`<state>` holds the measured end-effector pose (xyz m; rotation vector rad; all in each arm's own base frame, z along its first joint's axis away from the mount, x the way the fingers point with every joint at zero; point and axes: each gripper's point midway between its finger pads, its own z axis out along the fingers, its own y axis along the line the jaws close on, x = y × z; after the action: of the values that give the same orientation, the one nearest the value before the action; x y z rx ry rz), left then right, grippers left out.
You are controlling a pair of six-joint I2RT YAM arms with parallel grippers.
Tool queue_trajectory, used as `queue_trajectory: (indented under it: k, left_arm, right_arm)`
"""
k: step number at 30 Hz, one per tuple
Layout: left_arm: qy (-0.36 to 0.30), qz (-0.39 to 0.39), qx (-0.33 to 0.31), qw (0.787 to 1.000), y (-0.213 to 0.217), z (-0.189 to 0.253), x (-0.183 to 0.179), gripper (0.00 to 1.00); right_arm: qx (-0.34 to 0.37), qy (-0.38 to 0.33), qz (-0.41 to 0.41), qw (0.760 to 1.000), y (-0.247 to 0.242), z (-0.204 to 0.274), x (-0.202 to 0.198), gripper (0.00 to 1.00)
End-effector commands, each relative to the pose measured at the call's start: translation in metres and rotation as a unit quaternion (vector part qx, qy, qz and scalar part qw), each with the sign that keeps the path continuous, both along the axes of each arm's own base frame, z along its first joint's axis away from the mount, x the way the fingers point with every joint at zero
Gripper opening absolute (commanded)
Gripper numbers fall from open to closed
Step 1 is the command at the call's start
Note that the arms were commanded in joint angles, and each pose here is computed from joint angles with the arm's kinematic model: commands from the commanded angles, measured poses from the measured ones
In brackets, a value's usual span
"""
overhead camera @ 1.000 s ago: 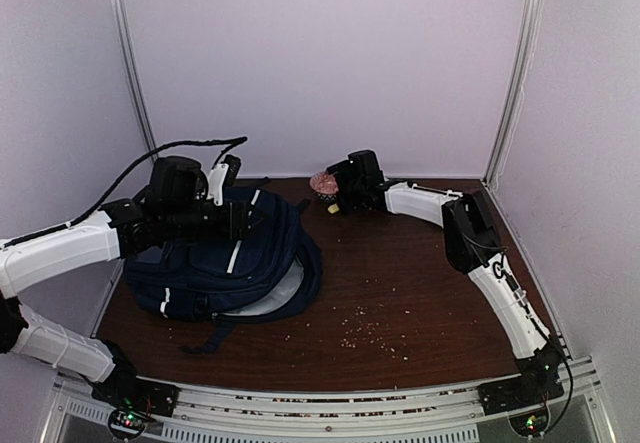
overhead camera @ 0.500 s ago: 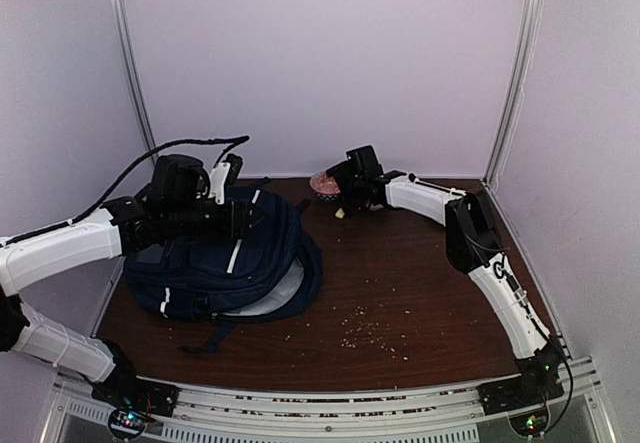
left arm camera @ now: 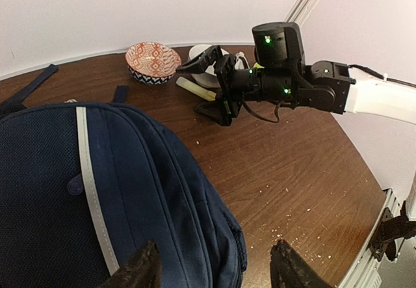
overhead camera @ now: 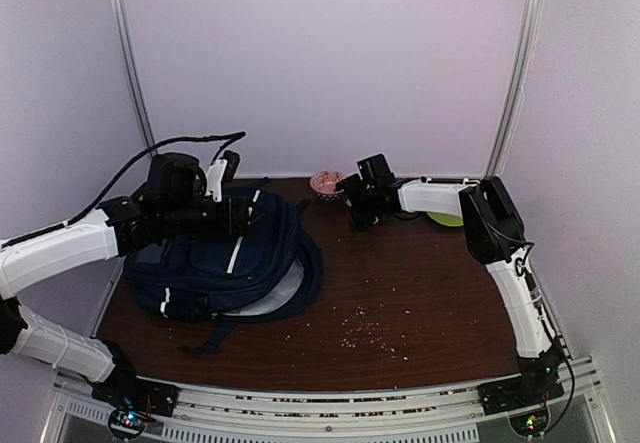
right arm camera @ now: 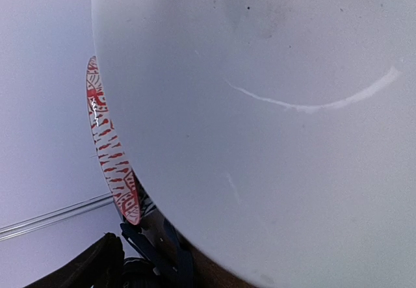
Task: Pack the student bag
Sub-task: Move the stationery to the center of the board.
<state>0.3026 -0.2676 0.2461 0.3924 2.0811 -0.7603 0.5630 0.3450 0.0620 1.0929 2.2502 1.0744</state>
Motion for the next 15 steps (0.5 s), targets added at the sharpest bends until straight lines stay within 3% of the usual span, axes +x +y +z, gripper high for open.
queue_trajectory:
  k: [1, 10, 15]
  left_arm:
    - [-0.021, -0.004, -0.028, 0.999, -0.002, 0.017, -0.005, 0.98]
    - [-0.022, -0.001, -0.031, 0.999, 0.004, 0.016, -0.012, 0.98]
    - [-0.023, 0.003, -0.026, 0.999, 0.007, 0.016, -0.014, 0.98]
  right_arm:
    - [0.004, 0.047, 0.000, 0.999, -0.012, -0.028, -0.027, 1.00]
    - [-0.036, -0.017, 0.090, 0.995, -0.018, 0.020, -0.066, 1.00]
    - [-0.183, -0.065, 0.176, 0.965, -0.038, 0.069, -0.077, 1.00]
